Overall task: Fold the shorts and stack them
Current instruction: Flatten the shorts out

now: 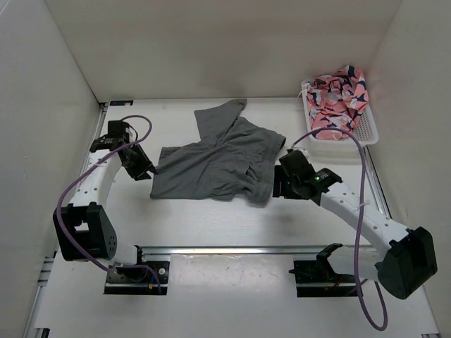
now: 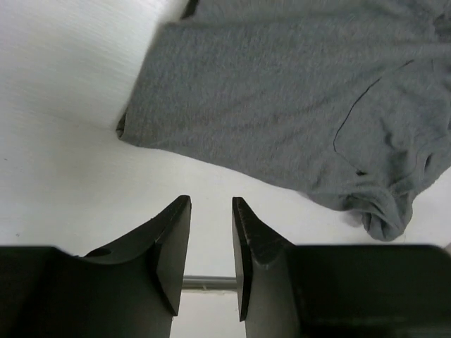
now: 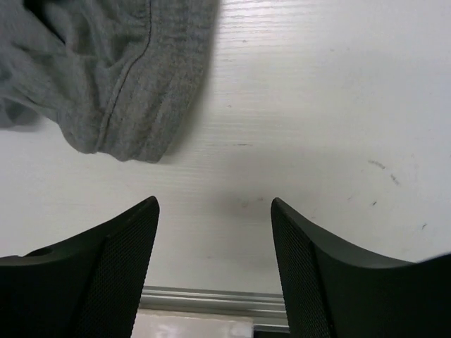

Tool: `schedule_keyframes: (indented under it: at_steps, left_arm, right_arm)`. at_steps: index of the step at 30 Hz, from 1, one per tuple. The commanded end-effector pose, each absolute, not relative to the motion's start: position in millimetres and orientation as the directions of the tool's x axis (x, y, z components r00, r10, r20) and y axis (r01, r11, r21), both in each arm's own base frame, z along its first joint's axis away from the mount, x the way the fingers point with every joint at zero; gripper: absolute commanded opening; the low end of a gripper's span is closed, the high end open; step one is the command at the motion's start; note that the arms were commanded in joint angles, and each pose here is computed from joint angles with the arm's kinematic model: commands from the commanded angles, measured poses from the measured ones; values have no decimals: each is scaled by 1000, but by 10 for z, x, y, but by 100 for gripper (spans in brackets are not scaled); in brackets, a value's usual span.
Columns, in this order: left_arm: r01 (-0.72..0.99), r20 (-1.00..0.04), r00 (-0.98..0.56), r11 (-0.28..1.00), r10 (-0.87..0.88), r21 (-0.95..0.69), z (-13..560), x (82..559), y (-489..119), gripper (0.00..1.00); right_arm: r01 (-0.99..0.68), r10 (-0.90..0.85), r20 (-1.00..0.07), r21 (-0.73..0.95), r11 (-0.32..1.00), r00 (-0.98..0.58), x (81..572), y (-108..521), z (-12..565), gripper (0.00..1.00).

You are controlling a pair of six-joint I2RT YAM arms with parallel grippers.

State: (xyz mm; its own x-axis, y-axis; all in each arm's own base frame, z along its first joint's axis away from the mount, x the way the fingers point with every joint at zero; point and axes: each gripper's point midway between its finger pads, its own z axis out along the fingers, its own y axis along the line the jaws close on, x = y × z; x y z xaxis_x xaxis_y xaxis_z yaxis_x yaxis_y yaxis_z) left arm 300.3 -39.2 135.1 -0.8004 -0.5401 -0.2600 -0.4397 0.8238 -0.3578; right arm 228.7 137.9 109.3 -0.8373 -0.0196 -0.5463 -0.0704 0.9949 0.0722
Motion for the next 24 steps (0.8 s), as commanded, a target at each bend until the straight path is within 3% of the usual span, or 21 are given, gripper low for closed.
schedule_keyframes:
  at_steps: [1,6,7,8,10,12,13,22,24]
  left_arm:
    - [-447,-367,-737,816,-568,-366,1558,3158,-287,42]
    - [-581,-256,-711,752,-656,-312,1201,2918,-243,53]
    - [-600,-228,-711,743,-665,-298,1107,2874,-250,64]
    - [-612,-188,-717,735,-672,-293,1016,2825,-287,67]
    - [-613,-153,-724,729,-672,-303,861,2812,-367,81]
    - [-624,-130,-725,725,-676,-291,746,2828,-396,96]
    - [-625,-110,-730,724,-675,-294,691,2811,-423,99]
    - [-652,-48,-730,716,-681,-249,340,2882,-426,99]
    - [-654,-39,-731,716,-681,-243,287,2914,-454,93]
  right_arm:
    - [116,245,-515,270,956,-821,2301,1458,1298,68]
    - [239,475,-239,627,741,-847,2239,1840,1203,70]
    - [245,475,-152,700,671,-867,2153,1968,1237,71]
    - [342,533,-51,715,610,-844,2099,1963,1085,72]
    - [344,565,-10,784,517,-825,2194,2050,1135,73]
    - [435,606,102,790,433,-789,2205,2063,1014,73]
    - [410,587,118,823,394,-801,2234,2137,1096,77]
    - [579,614,332,774,257,-716,2403,2246,961,81]
    - [604,621,356,758,245,-698,2441,2259,930,79]
